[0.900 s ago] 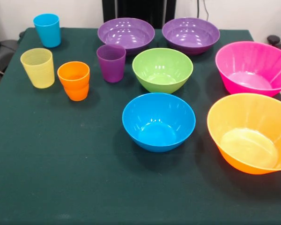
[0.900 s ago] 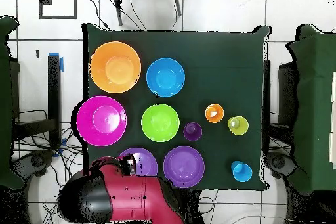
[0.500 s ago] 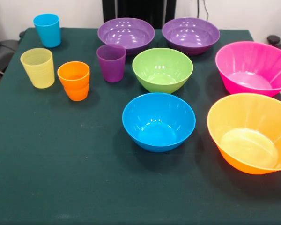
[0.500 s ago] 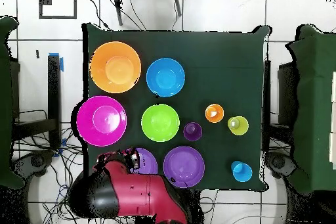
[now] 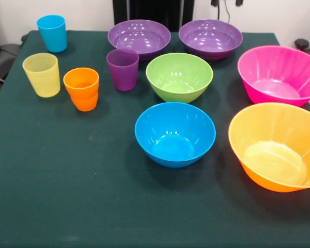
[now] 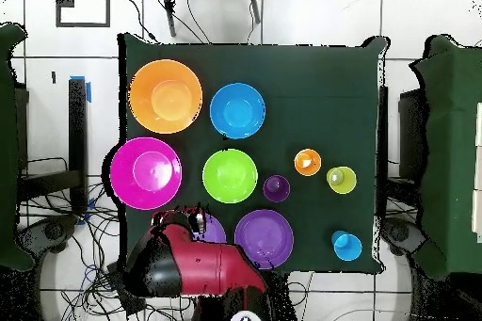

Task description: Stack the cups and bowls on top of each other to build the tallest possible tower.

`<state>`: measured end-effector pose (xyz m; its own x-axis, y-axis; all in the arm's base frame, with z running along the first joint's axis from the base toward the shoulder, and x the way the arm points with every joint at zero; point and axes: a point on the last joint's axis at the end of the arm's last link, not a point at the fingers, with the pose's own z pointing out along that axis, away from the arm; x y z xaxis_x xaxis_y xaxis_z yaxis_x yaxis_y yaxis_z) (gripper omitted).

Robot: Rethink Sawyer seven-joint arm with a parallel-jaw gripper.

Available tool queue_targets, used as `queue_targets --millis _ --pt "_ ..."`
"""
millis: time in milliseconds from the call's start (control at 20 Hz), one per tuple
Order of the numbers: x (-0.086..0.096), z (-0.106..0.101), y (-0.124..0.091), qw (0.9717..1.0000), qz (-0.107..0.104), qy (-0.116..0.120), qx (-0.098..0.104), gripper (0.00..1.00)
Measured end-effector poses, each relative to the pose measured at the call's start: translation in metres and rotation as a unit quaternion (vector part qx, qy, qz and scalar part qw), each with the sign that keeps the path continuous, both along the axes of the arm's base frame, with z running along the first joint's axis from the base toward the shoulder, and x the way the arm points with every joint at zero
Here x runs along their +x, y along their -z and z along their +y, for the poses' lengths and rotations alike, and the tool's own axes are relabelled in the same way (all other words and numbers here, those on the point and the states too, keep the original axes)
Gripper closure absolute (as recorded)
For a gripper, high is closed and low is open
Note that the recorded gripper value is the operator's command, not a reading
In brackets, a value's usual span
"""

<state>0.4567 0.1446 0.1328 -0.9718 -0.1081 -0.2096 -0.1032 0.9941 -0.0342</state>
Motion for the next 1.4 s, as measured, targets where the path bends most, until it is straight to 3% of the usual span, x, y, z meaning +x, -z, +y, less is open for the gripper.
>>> queue_targets --millis 350,550,1400 --pt "-0.011 0.000 0.045 0.9999 0.007 0.013 0.003 0.00" --pt "-0.023 0.001 0.064 0.9995 0.026 0.019 0.004 0.00" --pt "-0.037 -0.007 0.085 0.9981 0.057 0.025 0.006 0.00"
